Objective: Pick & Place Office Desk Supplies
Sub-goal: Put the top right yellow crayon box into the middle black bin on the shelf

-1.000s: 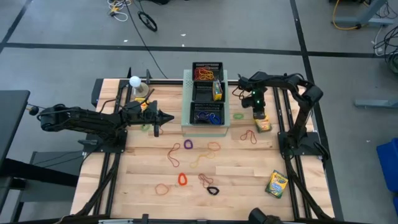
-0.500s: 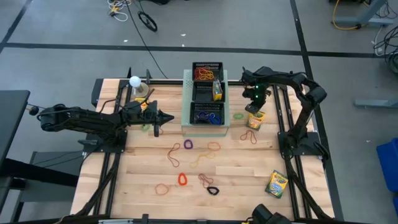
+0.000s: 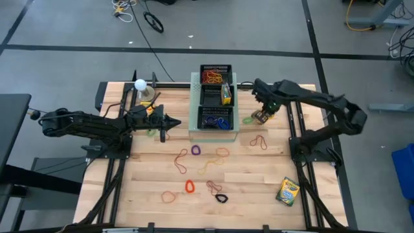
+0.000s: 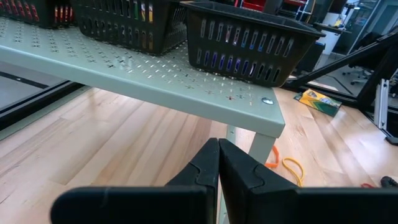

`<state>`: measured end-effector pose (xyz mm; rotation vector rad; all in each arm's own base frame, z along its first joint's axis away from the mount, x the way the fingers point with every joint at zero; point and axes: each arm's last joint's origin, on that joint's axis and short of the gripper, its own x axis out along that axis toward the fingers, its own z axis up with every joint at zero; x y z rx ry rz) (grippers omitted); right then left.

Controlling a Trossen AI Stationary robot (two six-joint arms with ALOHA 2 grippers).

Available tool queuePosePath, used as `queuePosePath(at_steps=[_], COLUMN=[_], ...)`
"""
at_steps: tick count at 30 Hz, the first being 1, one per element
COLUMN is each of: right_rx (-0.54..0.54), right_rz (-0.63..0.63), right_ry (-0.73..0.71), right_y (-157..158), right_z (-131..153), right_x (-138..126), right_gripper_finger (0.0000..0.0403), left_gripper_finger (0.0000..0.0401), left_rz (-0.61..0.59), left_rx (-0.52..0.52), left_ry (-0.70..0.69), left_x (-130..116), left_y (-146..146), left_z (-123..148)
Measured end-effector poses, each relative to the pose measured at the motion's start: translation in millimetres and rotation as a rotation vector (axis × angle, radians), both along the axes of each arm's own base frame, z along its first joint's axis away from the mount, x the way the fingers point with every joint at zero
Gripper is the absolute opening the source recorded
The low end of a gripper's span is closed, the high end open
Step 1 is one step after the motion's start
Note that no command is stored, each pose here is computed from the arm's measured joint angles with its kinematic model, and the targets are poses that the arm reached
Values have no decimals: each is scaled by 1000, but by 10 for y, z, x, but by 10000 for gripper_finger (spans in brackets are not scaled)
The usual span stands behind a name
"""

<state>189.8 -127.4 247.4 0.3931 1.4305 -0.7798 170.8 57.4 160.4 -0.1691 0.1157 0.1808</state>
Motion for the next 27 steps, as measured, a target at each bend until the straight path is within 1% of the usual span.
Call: queuePosePath(at_steps=[5, 8, 11, 14, 17, 19, 22, 27], right_rx=[-94, -112, -117, -103, -77, -91, -73, -8], right_rz=[17, 46, 41, 29, -8, -59, -135, -204], right_ry=[-22, -36, -61, -131, -284, -340, -354, -384], right_y=[319, 452, 491, 340, 10, -226, -477, -695], right_z=[97, 111, 105, 103, 137, 157, 141, 68], right_x=[32, 81, 125, 155, 125, 25, -179, -409], right_gripper_finger=[0, 0, 1, 9, 7, 3, 8, 48], left_gripper_finger=[14, 14, 14, 14, 14, 14, 14, 14], left_rz=[0, 0, 0, 0, 0, 0, 0, 0], left_rx=[0, 0, 0, 0, 0, 0, 0, 0], left_ry=[0, 0, 0, 0, 0, 0, 0, 0], left_x=[0, 0, 0, 0, 0, 0, 0, 0], left_y=[0, 0, 0, 0, 0, 0, 0, 0], left_z=[0, 0, 0, 0, 0, 0, 0, 0])
